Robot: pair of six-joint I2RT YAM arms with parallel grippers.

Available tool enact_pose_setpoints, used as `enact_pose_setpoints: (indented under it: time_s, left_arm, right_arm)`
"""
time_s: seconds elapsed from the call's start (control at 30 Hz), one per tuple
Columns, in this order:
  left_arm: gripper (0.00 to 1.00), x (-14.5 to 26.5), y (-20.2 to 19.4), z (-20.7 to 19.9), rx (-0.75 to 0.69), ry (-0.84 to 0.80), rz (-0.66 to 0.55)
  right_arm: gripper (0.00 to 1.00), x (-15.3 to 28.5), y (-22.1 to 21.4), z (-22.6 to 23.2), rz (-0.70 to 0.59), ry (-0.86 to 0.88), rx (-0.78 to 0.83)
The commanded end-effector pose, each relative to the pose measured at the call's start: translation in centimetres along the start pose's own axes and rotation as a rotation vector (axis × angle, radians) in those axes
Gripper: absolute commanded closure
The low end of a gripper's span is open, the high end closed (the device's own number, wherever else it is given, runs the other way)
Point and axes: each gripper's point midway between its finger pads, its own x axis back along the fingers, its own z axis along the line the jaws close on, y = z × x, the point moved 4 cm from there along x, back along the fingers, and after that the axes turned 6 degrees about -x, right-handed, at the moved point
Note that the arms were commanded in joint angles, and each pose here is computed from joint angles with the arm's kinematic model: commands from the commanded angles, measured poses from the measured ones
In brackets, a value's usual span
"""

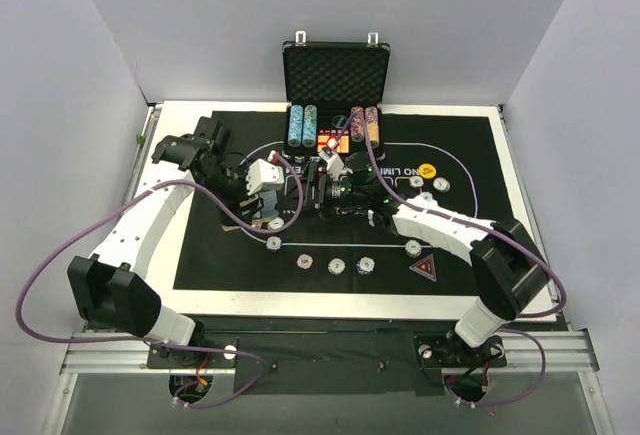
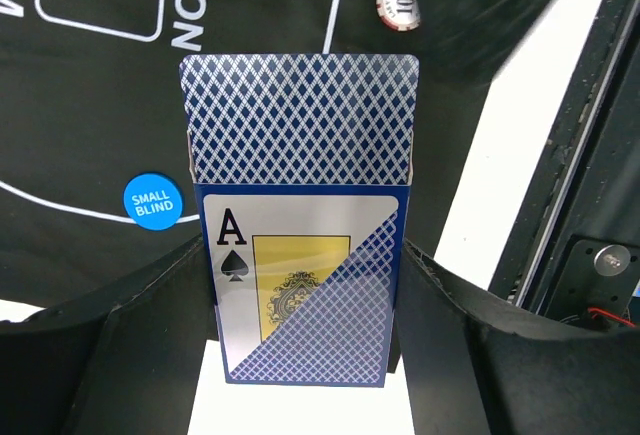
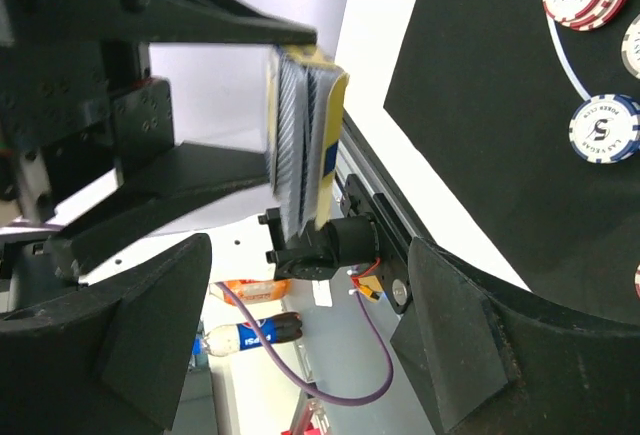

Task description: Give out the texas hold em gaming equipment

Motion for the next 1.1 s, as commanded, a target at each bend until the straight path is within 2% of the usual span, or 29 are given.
enact_pose_setpoints:
  time_s: [0.0,0.33,0.47,0.8,0.9,0.97,1.0,1.03,1.07]
  left_arm:
    - [1.0,0.9,2.1,-1.2,-0.015,-0.035,-0.053]
    - [1.0,0.7,3.2,-1.4,-0.026,-0.028,-0.065]
    - [1.0,0.7,3.7,-1.1,-0.031,-0.022,-0.072]
    - [1.0,1.5,4.9,-0.2,-0.038,0.018,-0.1]
    - [0.99,1.7,5.0,0.0,-0.034,0.043,-0.105]
    - [0.85,1.8,5.0,0.0,-0.024,0.061,-0.103]
    - [0.68,1.8,4.8,-0.1,-0.016,0.062,-0.1]
    - [0.57,1.9,4.9,0.0,-0.012,0.08,-0.103]
    - [0.35,1.8,4.7,-0.1,-0.004,0.078,-0.101]
  right_arm:
    - [0.25,-1.1,0.5,3.0,0.007,0.1,0.063]
    - [0.26,-3.4,0.0,4.5,0.043,0.158,0.071]
    - [0.3,-4.0,0.0,4.3,0.047,0.162,0.056]
    - [0.62,-4.9,0.4,4.2,0.041,0.204,0.002]
    - [0.74,-4.9,0.5,4.2,0.036,0.205,-0.005]
    - [0.79,-4.6,0.5,4.2,0.034,0.207,-0.005]
    - [0.8,-4.5,0.5,4.4,0.033,0.211,-0.005]
    - [0.82,-4.4,0.6,4.3,0.03,0.212,-0.012]
    - [0.82,-4.2,0.7,4.8,0.023,0.228,-0.018]
